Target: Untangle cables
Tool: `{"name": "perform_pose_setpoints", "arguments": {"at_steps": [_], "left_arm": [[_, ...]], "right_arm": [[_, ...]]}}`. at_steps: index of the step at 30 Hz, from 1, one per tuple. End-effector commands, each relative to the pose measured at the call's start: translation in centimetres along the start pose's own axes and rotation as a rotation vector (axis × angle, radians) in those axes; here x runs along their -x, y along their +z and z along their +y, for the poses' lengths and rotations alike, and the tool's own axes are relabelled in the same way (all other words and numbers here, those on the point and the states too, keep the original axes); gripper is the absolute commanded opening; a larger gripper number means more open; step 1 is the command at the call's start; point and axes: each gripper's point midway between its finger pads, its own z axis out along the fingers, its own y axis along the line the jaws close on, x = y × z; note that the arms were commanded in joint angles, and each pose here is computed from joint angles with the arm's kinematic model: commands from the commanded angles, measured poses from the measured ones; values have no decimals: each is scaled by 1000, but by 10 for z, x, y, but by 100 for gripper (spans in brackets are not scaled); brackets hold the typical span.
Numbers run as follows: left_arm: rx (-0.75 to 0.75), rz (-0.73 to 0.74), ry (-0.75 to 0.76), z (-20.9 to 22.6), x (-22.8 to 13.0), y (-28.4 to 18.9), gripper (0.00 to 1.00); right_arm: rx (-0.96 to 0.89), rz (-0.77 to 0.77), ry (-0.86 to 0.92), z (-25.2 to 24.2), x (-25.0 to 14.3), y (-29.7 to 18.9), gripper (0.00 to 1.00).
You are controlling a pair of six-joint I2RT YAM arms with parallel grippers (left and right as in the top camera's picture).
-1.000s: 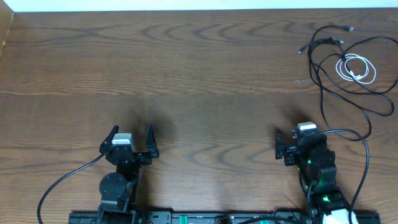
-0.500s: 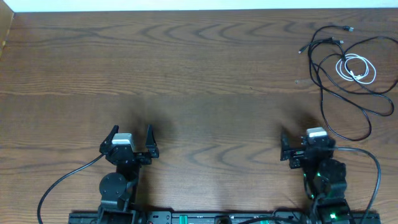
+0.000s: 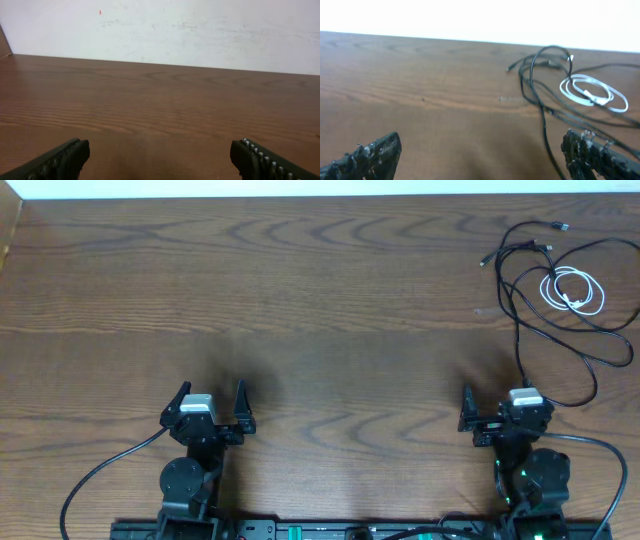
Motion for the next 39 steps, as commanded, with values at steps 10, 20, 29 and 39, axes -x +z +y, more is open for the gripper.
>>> {"name": "perform_pose_setpoints", "arguments": {"at_steps": [10, 20, 29, 39], "left_arm": [[22, 47, 12, 4, -18, 1, 96], [22, 47, 12, 4, -18, 1, 96], [22, 47, 12, 4, -18, 1, 96], [22, 47, 12, 4, -18, 1, 96]], "right_arm": [[-8, -90, -8, -2, 19, -7, 99], [-6, -91, -9, -2, 20, -7, 99], [-6, -92, -9, -2, 20, -7, 99], [-6, -91, -9, -2, 20, -7, 99]]}}
